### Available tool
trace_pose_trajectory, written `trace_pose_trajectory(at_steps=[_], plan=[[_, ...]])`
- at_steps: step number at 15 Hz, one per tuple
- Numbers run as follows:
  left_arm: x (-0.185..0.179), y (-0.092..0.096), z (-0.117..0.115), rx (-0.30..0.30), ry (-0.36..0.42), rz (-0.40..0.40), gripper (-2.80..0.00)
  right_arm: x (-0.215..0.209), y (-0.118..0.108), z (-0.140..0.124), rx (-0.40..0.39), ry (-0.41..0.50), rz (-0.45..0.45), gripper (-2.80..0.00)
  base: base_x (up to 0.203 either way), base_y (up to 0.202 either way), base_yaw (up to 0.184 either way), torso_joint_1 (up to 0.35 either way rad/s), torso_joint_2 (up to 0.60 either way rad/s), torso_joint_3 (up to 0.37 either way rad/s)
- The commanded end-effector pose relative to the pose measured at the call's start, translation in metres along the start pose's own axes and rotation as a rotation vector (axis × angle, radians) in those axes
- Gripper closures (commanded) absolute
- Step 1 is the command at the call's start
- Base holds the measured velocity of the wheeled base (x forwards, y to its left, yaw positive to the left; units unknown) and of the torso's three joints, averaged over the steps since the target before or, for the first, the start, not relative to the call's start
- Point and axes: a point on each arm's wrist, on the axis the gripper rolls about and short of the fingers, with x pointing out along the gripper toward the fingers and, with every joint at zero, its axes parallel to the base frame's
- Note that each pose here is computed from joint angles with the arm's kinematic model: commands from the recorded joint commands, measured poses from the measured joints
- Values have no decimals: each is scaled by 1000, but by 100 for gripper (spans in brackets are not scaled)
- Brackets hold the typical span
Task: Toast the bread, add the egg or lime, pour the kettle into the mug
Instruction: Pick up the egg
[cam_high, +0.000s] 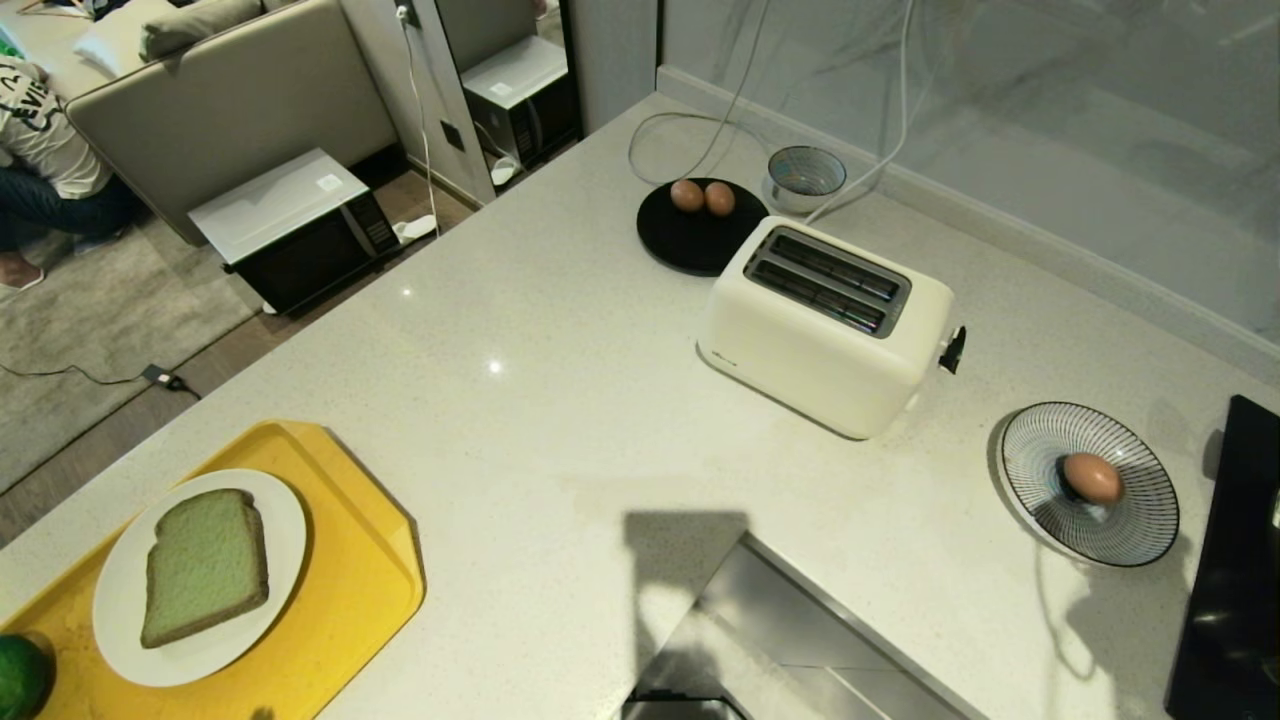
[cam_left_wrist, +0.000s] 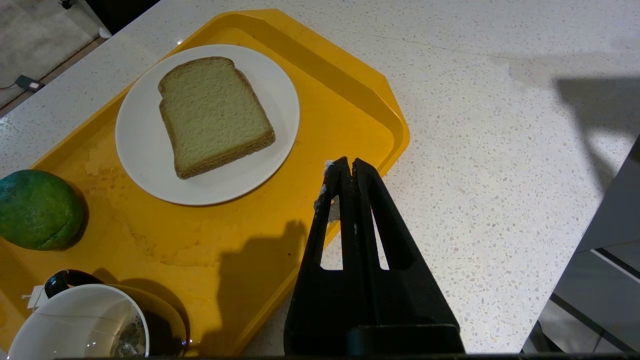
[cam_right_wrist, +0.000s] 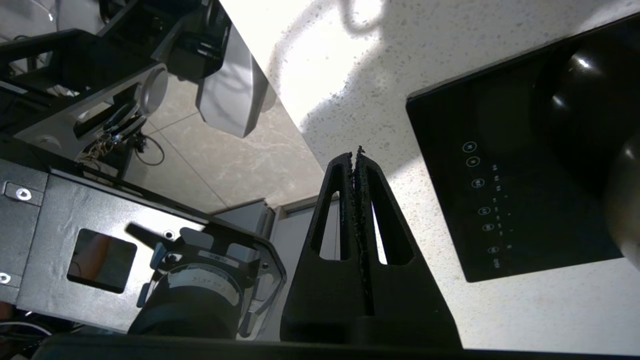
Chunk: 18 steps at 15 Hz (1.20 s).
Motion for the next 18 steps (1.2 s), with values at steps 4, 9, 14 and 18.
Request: trace_pose_trajectory(at_steps=[4, 9, 14, 18], plan=[[0, 0, 0, 0, -1, 1, 0, 4, 0, -1, 2, 14, 15, -280, 0, 0, 0, 0, 0, 0], [0, 0, 0, 0, -1, 1, 0, 13, -2, -3, -16, -1, 17, -280, 0, 0, 0, 0, 0, 0], [0, 0, 0, 0, -1, 1, 0, 27, -10, 2, -37, 39, 52, -280, 0, 0, 0, 0, 0, 0], [0, 0, 0, 0, -1, 1, 0, 48, -27, 10, -36, 47, 47, -280, 0, 0, 0, 0, 0, 0]])
